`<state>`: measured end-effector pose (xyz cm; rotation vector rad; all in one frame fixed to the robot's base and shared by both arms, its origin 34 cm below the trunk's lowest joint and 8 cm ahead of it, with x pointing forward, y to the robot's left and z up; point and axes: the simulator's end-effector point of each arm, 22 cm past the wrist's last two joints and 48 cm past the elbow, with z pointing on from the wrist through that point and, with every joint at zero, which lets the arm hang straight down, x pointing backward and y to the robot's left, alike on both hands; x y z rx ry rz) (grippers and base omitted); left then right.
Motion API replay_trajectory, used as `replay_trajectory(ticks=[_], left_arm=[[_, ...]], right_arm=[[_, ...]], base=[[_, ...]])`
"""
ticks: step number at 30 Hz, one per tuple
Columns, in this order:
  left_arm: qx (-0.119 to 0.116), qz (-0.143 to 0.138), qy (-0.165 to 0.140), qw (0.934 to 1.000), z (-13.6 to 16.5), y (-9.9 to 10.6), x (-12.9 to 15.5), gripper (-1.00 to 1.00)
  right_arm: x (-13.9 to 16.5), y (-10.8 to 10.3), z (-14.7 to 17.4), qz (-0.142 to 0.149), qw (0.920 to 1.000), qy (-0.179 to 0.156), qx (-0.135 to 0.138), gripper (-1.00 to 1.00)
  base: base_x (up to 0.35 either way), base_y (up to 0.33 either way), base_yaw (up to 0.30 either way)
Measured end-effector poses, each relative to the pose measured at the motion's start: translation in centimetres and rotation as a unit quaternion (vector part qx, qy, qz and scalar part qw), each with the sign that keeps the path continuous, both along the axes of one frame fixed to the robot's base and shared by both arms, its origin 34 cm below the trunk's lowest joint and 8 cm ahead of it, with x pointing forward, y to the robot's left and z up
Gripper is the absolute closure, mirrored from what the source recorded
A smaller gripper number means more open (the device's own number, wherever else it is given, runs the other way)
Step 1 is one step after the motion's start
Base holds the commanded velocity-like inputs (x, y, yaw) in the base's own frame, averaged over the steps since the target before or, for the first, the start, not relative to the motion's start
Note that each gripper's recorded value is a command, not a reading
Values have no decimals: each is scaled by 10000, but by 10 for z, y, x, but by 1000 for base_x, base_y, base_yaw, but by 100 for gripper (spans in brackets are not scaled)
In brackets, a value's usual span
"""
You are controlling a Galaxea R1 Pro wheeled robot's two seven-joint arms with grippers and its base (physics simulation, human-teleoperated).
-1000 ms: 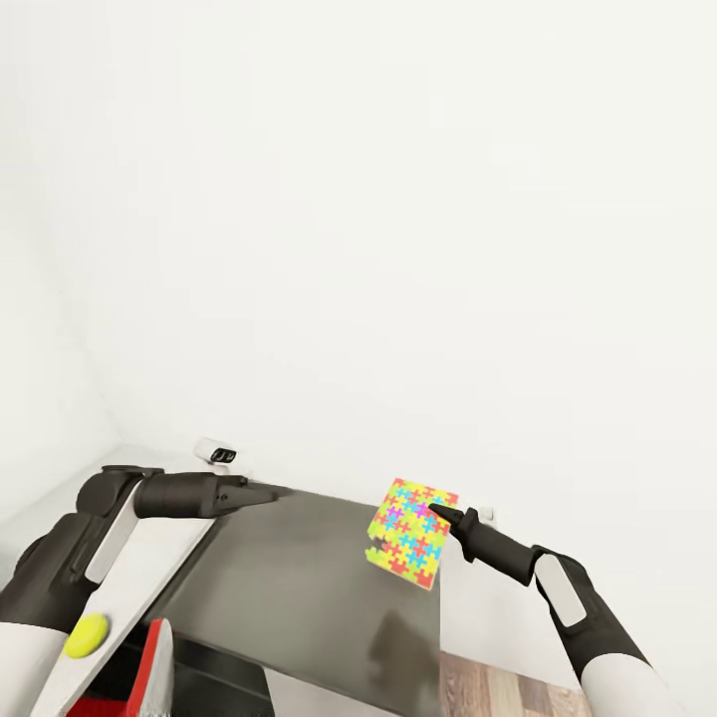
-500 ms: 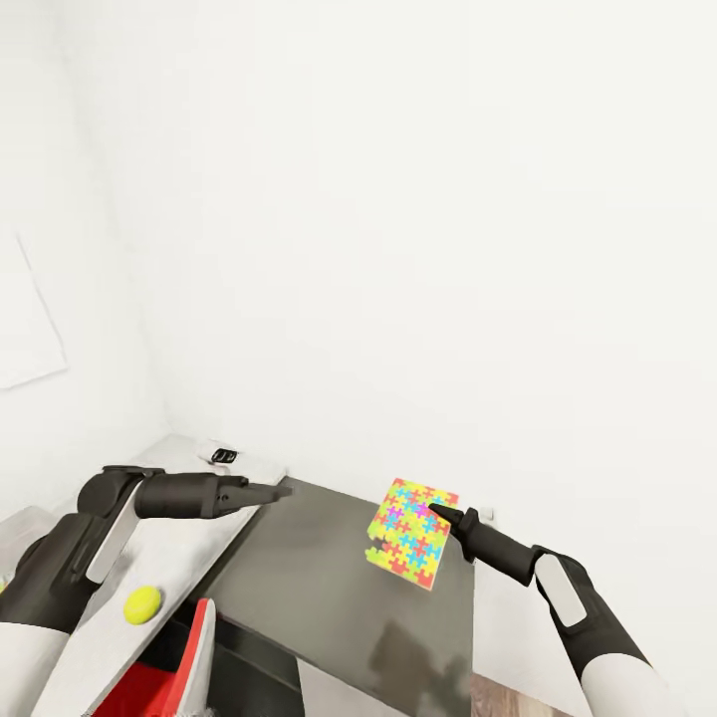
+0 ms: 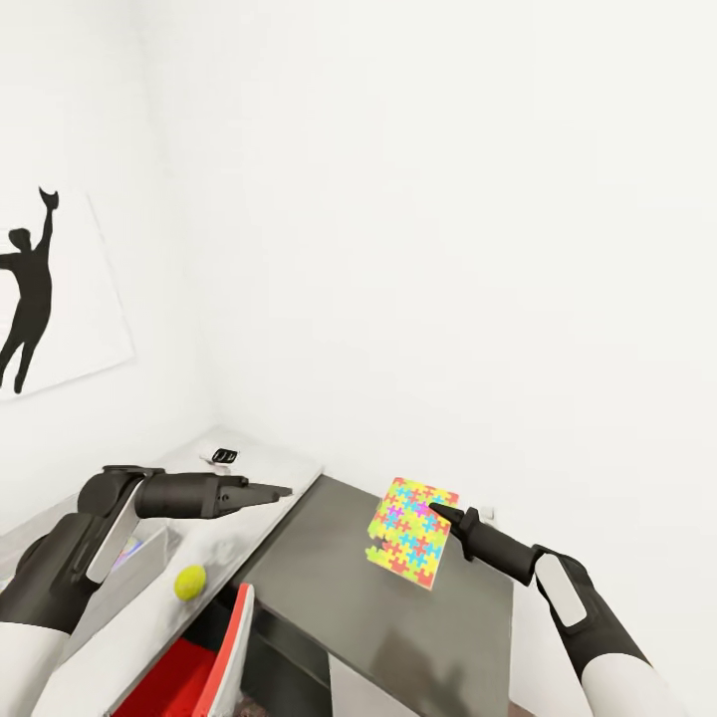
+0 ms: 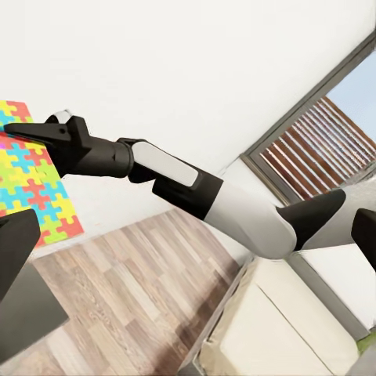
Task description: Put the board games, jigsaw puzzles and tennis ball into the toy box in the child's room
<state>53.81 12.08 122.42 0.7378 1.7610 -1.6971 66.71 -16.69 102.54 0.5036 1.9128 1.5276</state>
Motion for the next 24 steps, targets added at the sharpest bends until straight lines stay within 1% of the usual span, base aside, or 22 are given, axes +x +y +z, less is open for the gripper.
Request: replay_trajectory(ticks=[19,24], left_arm=[[3,5,-58,10000,5,0,-2,-100],[1,-1,-59,10000,5,0,-3,-100]], right_arm=[[0,0,6,0,10000,-61,-7,100],[0,0,7,-3,10000,-66,0,100]], base=[[0,0,272],[0,0,116]])
